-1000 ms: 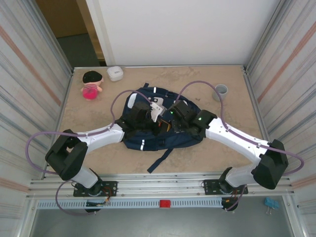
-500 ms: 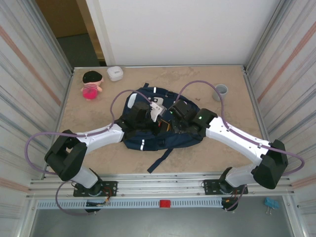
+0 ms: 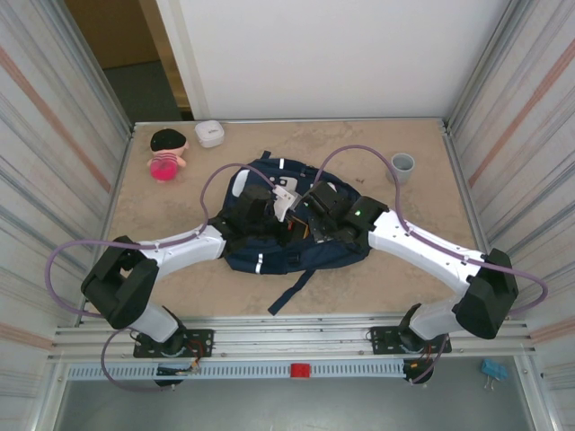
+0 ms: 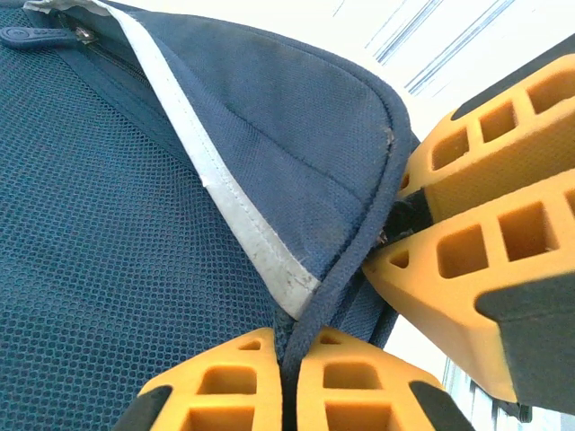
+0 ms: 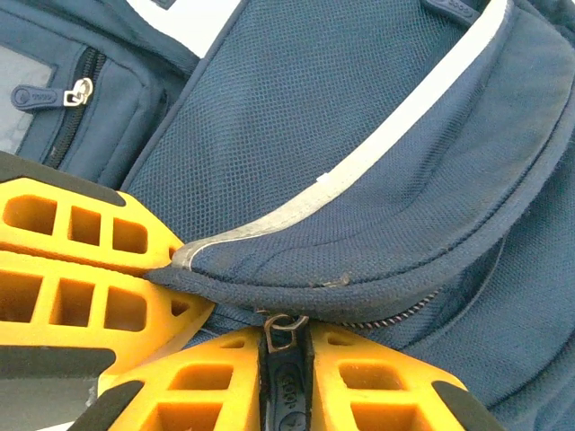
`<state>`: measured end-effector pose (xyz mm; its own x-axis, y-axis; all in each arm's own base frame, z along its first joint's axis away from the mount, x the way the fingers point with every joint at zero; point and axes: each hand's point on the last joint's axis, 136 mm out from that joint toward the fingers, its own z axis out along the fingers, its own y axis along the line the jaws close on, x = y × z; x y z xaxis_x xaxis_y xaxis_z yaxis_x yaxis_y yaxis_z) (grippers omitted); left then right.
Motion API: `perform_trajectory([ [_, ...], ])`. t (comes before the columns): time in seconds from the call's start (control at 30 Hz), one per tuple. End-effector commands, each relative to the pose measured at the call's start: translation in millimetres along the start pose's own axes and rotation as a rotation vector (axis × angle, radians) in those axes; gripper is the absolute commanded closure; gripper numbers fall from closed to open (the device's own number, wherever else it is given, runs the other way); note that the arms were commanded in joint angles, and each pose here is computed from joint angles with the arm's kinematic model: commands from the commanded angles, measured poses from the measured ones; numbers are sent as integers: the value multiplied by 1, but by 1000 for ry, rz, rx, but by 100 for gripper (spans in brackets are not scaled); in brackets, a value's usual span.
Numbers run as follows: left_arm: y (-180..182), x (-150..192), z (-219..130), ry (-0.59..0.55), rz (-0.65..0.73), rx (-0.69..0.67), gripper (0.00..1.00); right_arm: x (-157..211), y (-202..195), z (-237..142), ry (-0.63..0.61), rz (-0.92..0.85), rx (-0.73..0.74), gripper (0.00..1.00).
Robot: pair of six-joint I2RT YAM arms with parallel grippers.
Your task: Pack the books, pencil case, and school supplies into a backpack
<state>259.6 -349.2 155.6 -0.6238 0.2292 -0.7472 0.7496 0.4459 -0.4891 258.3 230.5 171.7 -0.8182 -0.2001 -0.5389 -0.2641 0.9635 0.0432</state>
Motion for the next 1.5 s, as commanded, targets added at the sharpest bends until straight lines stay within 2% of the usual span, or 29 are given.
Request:
perform_trajectory([
  [0.0, -22, -18, -10, -55, 14, 72, 100, -6, -20, -2, -22, 9, 94, 83],
  [0.1, -22, -19, -10, -56, 15, 72, 100, -3, -23, 2, 10, 17, 116, 81],
  [0.2, -22, -19, -11, -56, 16, 73, 100, -2, -26, 2, 17, -14, 181, 74],
  [0.4, -23, -19, -11, -57, 18, 72, 100, 1, -20, 3, 23, -67, 220, 73],
  [0.57, -23, -18, -12, -55, 18, 71, 100, -1, -21, 3, 22, -73, 234, 90],
  [0.67, -23, -19, -12, -58, 21, 69, 100, -4, -17, -1, 16, -29, 155, 96],
  [0.83, -24, -18, -13, -58, 30, 69, 100, 0, -14, 6, 49, 102, -46, 97],
  [0.97, -20, -15, -14, -52, 37, 50, 100, 6, -24, 8, 86, 83, -16, 100],
  [1.13, 11, 1, -20, 14, 27, -142, 99, 6, -26, -5, 107, 26, -73, 100],
  [1.17, 15, 3, -23, 23, 28, -170, 94, 9, -22, -7, 125, 12, -105, 100],
  [1.2, 18, 4, -26, 26, 21, -190, 85, 13, -14, -7, 152, -13, -162, 100],
  [1.23, 18, 4, -29, 23, 9, -202, 73, 18, -5, -8, 182, -36, -214, 100],
  [1.27, 16, 3, -32, 19, -14, -207, 54, 24, 2, -6, 212, -41, -244, 100],
  [1.3, 13, 3, -37, 14, -40, -210, 42, 30, 5, -5, 236, -42, -260, 100],
  [1.4, 18, 9, -62, 2, -188, -318, 24, 36, 1, -2, 255, -34, -235, 100],
  [1.47, 26, 20, -83, -15, -337, -410, 18, 34, -1, -5, 240, -21, -236, 100],
])
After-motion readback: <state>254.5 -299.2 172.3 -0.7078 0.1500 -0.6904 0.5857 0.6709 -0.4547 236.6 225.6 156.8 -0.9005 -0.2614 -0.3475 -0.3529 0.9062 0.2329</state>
